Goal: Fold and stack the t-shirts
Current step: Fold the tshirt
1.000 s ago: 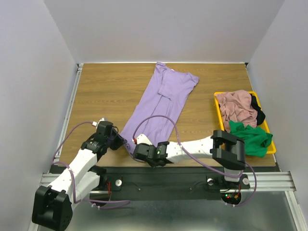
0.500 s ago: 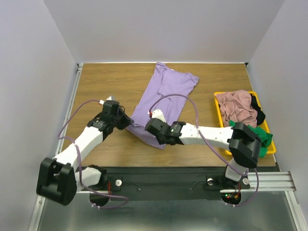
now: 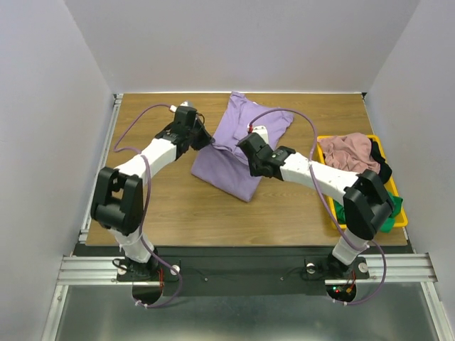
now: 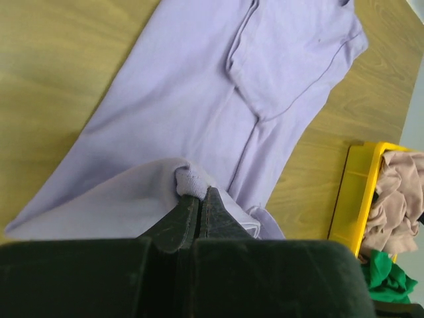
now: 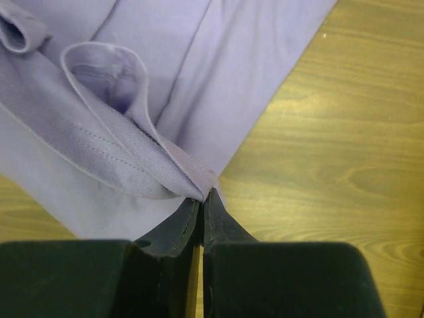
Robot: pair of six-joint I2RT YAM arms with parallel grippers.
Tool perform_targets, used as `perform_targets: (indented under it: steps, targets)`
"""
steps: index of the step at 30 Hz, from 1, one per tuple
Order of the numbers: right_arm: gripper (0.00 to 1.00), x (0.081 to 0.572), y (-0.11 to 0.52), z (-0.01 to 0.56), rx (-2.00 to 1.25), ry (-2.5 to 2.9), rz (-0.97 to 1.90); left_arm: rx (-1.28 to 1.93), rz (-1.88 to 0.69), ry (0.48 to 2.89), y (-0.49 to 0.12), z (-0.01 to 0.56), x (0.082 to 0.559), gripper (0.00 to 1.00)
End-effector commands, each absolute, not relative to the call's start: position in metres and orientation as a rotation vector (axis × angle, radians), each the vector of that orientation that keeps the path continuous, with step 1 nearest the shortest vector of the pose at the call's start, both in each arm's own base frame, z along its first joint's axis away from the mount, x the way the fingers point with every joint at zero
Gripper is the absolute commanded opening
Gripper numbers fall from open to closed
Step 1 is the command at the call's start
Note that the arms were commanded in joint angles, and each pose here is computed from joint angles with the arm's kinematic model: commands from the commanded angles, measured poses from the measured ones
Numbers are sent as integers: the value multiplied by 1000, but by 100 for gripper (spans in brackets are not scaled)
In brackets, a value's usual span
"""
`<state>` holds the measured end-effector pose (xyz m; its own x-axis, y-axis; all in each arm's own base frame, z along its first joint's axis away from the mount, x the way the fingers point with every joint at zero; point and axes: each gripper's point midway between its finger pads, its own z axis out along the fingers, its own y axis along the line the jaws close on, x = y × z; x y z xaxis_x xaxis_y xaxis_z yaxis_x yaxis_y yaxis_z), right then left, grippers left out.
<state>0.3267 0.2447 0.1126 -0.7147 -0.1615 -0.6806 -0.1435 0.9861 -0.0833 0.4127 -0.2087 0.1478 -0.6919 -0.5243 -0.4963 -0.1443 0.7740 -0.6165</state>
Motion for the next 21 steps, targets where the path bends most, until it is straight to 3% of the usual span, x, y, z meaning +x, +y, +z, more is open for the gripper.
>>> perform_targets:
  steps: [1, 12, 14, 16, 17, 18, 19, 20, 21]
  targets:
    - [0, 356, 252, 130, -207, 2319, 23, -387, -746, 2240, -227, 166, 445, 0]
    - [1, 405, 232, 114, -188, 2357, 62, -395, -650, 2329, -234, 130, 480, 0]
    - [8, 410, 228, 109, -180, 2368, 49, -399, -633, 2347, -234, 123, 483, 0]
    - [19, 414, 227, 108, -177, 2366, 45, -392, -610, 2352, -233, 123, 489, 27]
    - [28, 418, 223, 106, -161, 2367, 25, -392, -597, 2368, -233, 121, 488, 47]
    - [32, 420, 221, 107, -155, 2363, 16, -387, -593, 2368, -233, 122, 489, 54]
    - [38, 423, 220, 110, -145, 2354, 12, -371, -591, 2358, -233, 129, 491, 69]
    - [56, 424, 219, 114, -140, 2349, 16, -357, -594, 2355, -233, 133, 490, 98]
    - [62, 424, 218, 117, -136, 2341, 17, -355, -596, 2349, -232, 137, 489, 98]
